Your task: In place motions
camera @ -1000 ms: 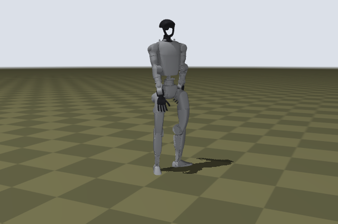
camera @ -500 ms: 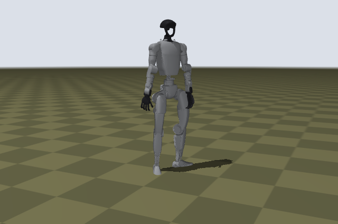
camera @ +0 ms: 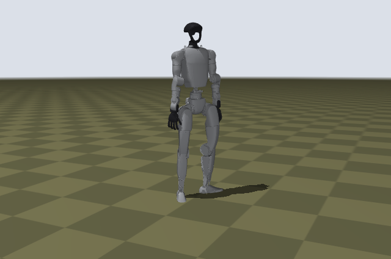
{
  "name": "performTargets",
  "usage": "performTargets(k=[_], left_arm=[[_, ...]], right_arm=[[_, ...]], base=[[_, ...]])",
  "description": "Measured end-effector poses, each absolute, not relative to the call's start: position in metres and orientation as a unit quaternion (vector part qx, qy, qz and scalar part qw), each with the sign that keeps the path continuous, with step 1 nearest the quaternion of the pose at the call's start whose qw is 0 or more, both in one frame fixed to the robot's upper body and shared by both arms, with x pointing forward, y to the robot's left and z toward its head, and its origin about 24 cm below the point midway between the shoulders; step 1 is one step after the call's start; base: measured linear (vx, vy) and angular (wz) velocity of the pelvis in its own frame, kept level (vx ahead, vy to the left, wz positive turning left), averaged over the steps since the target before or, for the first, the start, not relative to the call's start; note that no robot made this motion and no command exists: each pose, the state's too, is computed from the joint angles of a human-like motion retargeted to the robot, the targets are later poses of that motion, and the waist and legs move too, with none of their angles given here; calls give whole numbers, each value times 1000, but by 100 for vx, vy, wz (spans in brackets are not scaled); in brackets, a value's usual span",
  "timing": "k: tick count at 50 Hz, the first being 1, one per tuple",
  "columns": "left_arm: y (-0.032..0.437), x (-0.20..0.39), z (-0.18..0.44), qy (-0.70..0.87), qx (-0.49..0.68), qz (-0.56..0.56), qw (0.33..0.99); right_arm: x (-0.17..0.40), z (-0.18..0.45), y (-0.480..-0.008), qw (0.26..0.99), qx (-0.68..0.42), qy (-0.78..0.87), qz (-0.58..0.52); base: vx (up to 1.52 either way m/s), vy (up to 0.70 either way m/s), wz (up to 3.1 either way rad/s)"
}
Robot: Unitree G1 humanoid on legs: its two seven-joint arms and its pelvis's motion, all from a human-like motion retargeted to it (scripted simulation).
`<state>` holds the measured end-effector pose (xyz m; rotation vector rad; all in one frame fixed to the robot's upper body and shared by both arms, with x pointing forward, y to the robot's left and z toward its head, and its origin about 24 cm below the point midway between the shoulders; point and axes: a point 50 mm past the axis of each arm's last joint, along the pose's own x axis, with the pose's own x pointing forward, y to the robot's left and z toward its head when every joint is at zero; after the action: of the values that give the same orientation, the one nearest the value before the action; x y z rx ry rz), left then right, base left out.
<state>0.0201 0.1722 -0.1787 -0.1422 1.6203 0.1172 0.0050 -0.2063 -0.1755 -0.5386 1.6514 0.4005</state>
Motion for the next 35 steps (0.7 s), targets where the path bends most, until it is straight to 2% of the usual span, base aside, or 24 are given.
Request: performTargets(k=[4, 7, 11, 16, 21, 25, 29, 35], left_arm=[[184, -120, -156, 846, -95, 114, 512], [182, -202, -121, 893, -126, 121, 415], [174, -259, -83, 918, -149, 115, 350], [168, -271, -73, 921, -167, 134, 325], [177, -204, -121, 888, -140, 134, 417], [187, -85, -166, 825, -75, 103, 551], [173, 51, -175, 724, -49, 27, 688], [135, 218, -126, 506, -20, -71, 859]], right_arm=[[124, -165, -139, 706, -288, 547, 345], [191, -134, -86, 747, -285, 425, 424], [243, -84, -33, 795, -243, 290, 473], [257, -57, -11, 824, -220, 195, 483], [214, -105, -50, 787, -276, 286, 472], [123, -164, -121, 712, -308, 484, 404], [7, -179, -189, 634, -306, 670, 238], [-123, -145, -248, 530, -273, 803, 14]], base=[[0, -1, -40], [0, -1, -7], [0, 0, 0], [2, -5, 21], [1, -1, 7], [-1, 2, 26], [-1, -2, 27], [0, 0, 0]])
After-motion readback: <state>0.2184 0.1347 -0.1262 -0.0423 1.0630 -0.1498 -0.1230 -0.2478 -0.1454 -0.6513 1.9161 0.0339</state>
